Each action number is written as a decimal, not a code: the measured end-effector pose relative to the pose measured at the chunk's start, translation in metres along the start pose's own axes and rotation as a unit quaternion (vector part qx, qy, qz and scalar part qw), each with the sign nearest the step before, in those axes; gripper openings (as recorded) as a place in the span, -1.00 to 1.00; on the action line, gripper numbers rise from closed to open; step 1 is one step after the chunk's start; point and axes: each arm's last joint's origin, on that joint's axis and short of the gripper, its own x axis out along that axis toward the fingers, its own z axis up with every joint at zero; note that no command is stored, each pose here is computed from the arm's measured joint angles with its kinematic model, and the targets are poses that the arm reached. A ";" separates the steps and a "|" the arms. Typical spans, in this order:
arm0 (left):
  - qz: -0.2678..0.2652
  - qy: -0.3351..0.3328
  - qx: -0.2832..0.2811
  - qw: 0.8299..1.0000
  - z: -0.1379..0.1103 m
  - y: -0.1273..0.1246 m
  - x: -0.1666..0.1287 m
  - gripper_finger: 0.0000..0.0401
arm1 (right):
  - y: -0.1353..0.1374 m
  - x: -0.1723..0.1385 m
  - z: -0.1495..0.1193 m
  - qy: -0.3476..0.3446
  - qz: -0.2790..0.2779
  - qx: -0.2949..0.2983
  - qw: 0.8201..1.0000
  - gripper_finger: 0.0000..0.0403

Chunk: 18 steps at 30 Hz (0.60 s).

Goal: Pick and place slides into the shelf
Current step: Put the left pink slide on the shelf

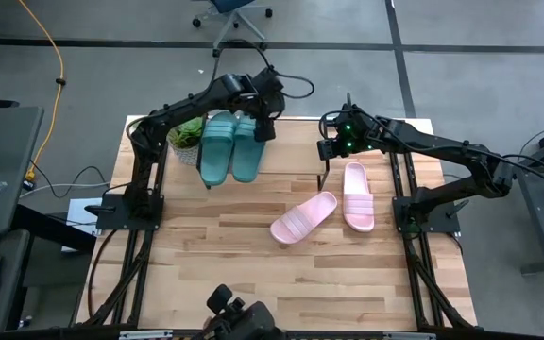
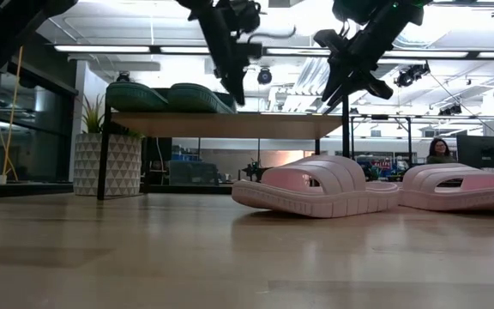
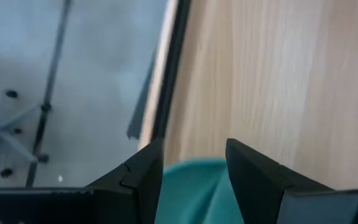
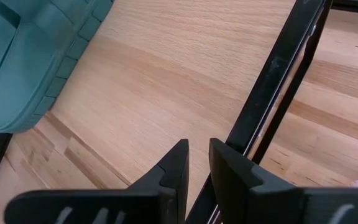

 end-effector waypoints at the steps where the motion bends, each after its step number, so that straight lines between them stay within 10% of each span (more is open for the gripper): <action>1: 0.003 -0.013 0.000 1.000 0.003 0.002 -0.006 -0.20 | 0.000 0.000 0.000 0.000 0.000 -0.002 1.000 -0.73; 10: 0.013 -0.166 0.025 0.986 0.025 0.011 -0.085 -0.20 | 0.002 -0.001 0.003 -0.025 0.006 -0.011 1.000 -0.73; 18: -0.024 -0.166 0.108 0.980 0.022 -0.025 -0.118 -0.20 | 0.006 -0.014 0.007 -0.063 0.030 -0.020 0.997 -0.73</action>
